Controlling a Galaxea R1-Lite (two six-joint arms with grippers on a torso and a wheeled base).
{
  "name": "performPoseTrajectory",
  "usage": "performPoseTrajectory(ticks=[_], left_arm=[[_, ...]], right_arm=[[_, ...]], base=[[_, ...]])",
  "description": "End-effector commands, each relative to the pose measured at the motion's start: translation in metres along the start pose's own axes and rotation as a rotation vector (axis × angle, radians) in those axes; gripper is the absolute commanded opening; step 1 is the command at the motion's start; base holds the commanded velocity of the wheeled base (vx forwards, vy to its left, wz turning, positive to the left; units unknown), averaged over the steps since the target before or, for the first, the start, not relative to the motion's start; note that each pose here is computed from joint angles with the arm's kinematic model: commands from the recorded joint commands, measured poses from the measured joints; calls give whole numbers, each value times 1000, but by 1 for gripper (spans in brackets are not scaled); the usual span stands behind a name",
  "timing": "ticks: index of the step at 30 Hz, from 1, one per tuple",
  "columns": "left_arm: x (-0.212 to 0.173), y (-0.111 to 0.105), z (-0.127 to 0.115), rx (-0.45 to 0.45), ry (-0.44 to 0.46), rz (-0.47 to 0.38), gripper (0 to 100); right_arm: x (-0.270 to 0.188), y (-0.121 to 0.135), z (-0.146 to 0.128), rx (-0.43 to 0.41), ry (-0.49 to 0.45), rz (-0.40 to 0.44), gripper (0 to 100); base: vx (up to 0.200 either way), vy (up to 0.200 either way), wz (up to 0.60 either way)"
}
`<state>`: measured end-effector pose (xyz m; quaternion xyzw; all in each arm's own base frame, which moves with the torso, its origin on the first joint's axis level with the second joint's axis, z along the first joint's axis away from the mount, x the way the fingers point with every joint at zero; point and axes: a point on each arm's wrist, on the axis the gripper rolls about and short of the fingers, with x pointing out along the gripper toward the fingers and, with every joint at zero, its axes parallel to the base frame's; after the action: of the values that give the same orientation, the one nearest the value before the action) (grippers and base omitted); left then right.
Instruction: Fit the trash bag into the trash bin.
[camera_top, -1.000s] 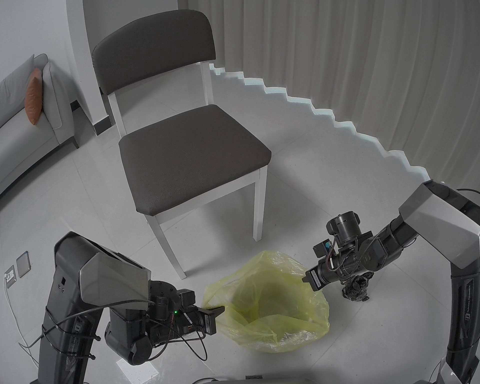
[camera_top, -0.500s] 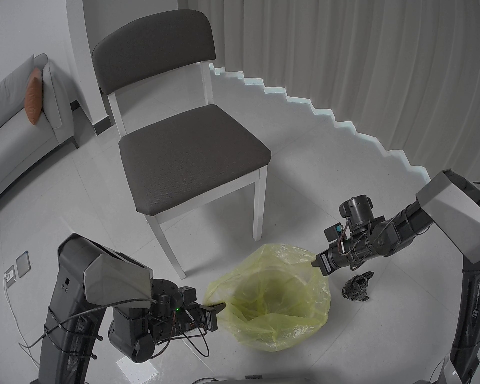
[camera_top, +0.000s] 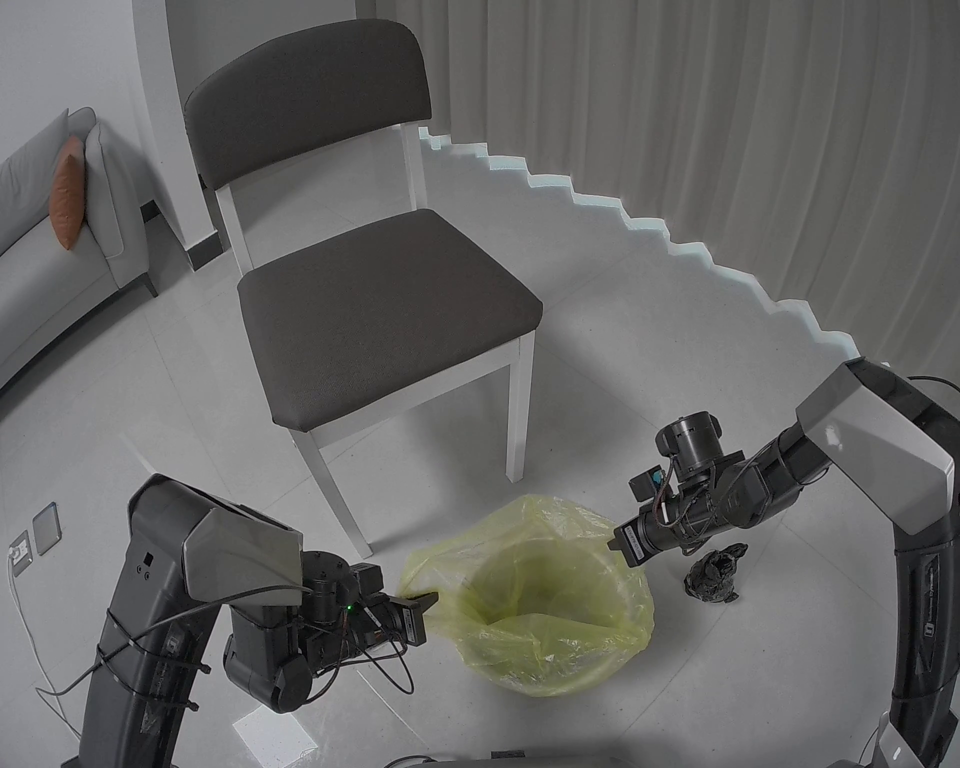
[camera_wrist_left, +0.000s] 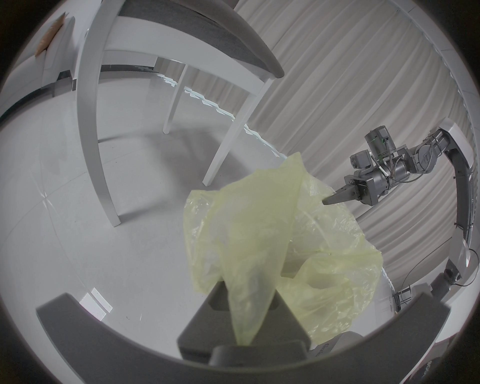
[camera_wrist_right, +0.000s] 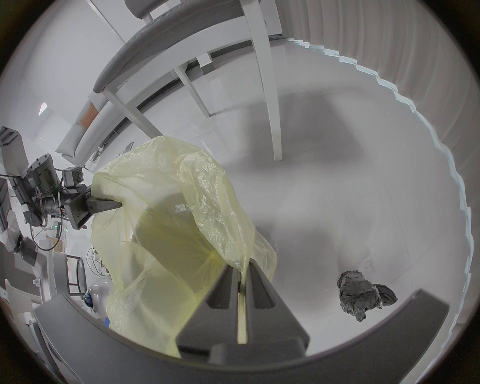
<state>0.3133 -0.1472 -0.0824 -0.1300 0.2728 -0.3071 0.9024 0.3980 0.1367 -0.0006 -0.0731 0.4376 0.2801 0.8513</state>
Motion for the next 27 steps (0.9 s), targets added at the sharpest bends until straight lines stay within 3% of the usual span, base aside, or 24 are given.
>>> performPoseTrajectory(ticks=[1,8,9,14,20,27], left_arm=[[-2,-3,-5,0,15,-4,0],[-3,-11,-9,14,36,-22,0],[-3,-12,-10,14,36,-23,0],[-4,-12,-11,14,39,-16,0],[-16,-19,-15,14,71,1,0],[-30,-32,-16,19,96,7,0]], right_arm=[[5,2,-6,0,24,6,0],[5,4,-9,-6,41,0,0],[5,4,-9,-10,44,-10,100],[2,4,-6,-12,35,-43,100],[-43,13,12,-31,-46,-57,100],[-60,48,0,-91,-20,-6,100]], base=[[0,0,0],[0,0,0],[0,0,0],[0,0,0],[0,0,0],[0,0,0]])
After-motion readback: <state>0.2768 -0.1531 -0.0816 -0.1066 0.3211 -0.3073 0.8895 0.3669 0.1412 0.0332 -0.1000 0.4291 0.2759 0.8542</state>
